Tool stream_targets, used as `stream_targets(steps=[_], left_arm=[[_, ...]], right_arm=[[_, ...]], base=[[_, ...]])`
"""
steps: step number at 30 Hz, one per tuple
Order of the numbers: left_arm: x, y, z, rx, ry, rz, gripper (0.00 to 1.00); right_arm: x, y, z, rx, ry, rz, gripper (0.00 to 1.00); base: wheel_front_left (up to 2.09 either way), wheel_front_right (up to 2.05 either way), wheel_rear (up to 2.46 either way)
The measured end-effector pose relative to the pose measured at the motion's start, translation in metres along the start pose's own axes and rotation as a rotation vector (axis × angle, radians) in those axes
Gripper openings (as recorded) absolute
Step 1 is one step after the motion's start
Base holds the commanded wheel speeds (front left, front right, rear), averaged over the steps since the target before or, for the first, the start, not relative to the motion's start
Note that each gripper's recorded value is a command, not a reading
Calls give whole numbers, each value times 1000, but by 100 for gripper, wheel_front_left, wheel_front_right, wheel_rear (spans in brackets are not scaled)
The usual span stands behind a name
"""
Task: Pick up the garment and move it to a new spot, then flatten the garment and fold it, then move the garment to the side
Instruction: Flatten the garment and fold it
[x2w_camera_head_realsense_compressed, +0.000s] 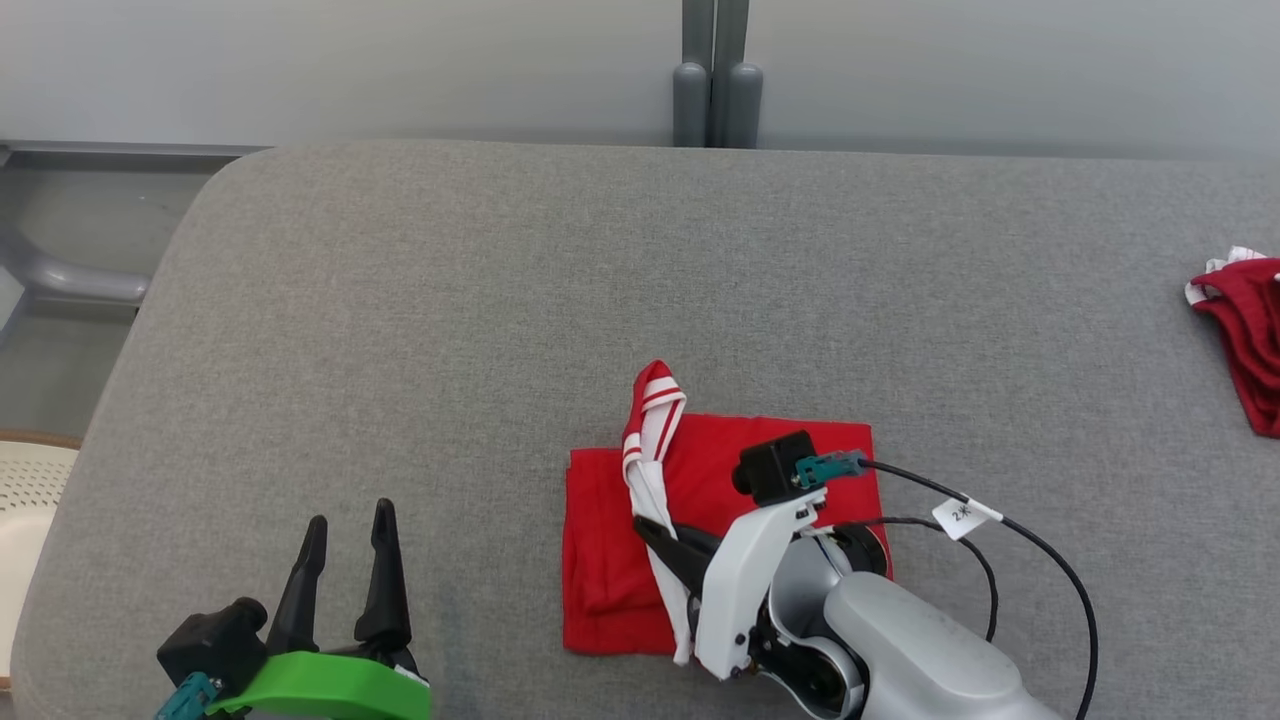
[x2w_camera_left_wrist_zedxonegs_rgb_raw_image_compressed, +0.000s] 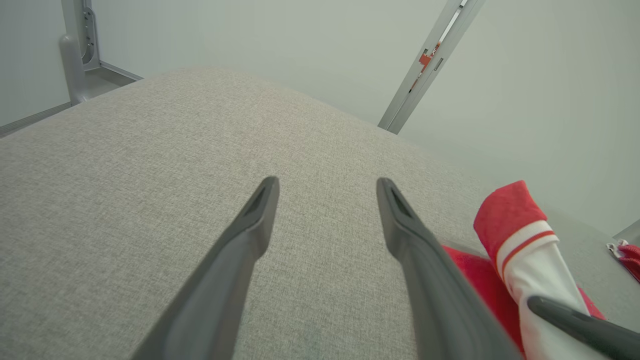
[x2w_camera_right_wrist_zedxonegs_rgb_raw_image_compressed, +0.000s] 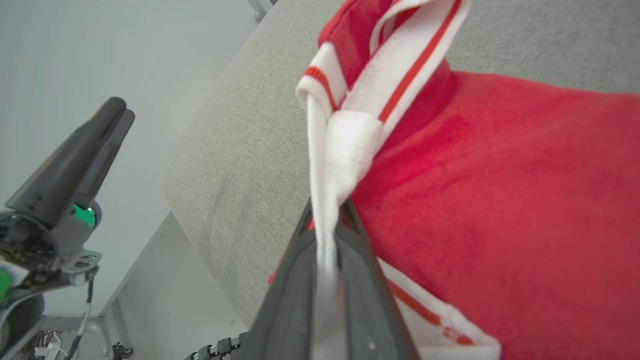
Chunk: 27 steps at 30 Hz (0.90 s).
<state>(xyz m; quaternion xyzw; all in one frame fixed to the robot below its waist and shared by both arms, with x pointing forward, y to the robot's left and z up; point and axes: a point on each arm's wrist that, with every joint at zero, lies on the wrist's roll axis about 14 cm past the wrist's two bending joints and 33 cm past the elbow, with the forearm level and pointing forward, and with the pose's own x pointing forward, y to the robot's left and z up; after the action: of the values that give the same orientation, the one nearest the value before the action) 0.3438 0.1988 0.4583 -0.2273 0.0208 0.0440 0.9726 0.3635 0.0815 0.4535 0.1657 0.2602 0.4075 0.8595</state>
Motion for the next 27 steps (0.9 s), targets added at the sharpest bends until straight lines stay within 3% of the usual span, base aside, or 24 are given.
stream_targets(steps=[1,2,3,10,17,27], left_arm=[[0,0,0,0,1,1,100],[0,1,0,-4,1,4,100],[0,1,0,-5,0,5,100],[3,-2,-2,-4,6,-3,100],[8,-12,-7,-5,20,-34,100],[14,-33,-14,21,42,-103,100]], right_arm=[[1,0,-1,3,4,4,0],[3,1,-2,10,4,8,25],[4,2,-2,16,4,14,99],[6,11,18,61,-82,47,100],[-2,3,60,77,-254,28,100],[-46,-66,108,-128,-479,-180,100]], base=[[0,0,0],[0,0,0],[0,0,0],[0,0,0],[0,0,0],[0,0,0]])
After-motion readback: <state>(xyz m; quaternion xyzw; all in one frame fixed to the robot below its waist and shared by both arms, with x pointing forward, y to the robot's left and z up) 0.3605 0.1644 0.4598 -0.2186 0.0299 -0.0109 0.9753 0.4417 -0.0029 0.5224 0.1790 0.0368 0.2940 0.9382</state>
